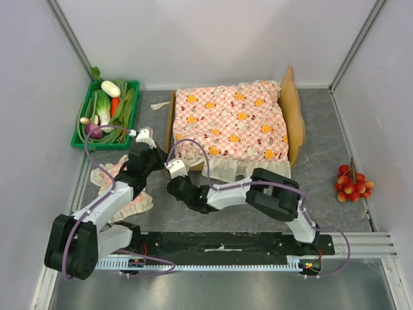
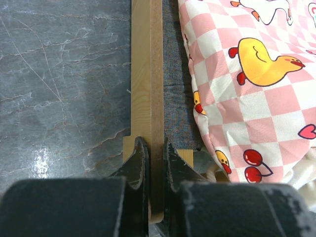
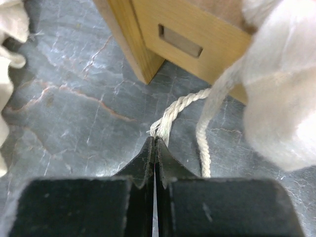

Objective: Set up the pet bed

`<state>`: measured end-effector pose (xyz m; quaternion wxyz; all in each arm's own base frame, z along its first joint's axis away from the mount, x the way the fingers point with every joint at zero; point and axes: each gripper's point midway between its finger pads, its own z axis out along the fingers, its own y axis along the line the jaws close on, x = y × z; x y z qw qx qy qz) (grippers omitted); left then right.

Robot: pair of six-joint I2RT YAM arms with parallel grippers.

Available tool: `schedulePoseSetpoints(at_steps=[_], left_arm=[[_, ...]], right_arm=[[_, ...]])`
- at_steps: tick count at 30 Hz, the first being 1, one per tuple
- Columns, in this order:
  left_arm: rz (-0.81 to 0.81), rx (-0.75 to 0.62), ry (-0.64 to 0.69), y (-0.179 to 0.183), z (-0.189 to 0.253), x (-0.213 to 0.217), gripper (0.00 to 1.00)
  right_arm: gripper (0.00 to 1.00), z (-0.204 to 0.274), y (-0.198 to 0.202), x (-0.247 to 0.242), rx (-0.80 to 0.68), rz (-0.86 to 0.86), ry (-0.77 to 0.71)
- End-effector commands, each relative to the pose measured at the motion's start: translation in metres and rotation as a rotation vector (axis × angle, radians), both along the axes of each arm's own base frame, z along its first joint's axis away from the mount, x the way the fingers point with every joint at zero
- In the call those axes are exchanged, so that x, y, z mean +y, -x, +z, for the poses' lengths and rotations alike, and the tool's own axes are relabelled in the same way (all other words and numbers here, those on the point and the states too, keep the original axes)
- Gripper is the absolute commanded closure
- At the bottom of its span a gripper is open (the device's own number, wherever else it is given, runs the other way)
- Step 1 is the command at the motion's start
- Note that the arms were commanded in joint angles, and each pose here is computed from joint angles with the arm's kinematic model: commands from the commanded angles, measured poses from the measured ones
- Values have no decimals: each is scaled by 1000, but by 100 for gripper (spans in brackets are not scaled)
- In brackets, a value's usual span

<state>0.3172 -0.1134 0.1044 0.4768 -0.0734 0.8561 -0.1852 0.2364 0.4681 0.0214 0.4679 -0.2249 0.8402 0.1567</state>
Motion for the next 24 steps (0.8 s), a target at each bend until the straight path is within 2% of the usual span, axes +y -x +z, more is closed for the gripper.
schedulePoseSetpoints(at_steps=[1, 5, 11, 12, 18, 20, 21, 24], left_arm=[[-97, 58, 91, 19, -7, -21, 98], [-86, 63, 89, 19, -6, -18, 95], [-78, 55, 100, 19, 0, -17, 66], [-78, 52, 101, 19, 2, -17, 57], [-57, 33, 102, 23, 11, -11, 32], [-40, 41, 84, 26, 14, -6, 28], [-30, 38, 79, 27, 17, -3, 20], [7, 20, 66, 34, 33, 6, 16]], right_arm=[[100, 3, 32, -3, 89, 145, -2], [100, 16, 71, -12, 156, 292, -62], [100, 32, 114, -31, 261, 445, -123], [100, 33, 118, -33, 272, 461, -129], [100, 30, 131, -52, 332, 441, -172], [100, 29, 129, -56, 329, 425, -167], [100, 30, 128, -57, 326, 416, -167], [100, 31, 124, -57, 326, 412, -175]])
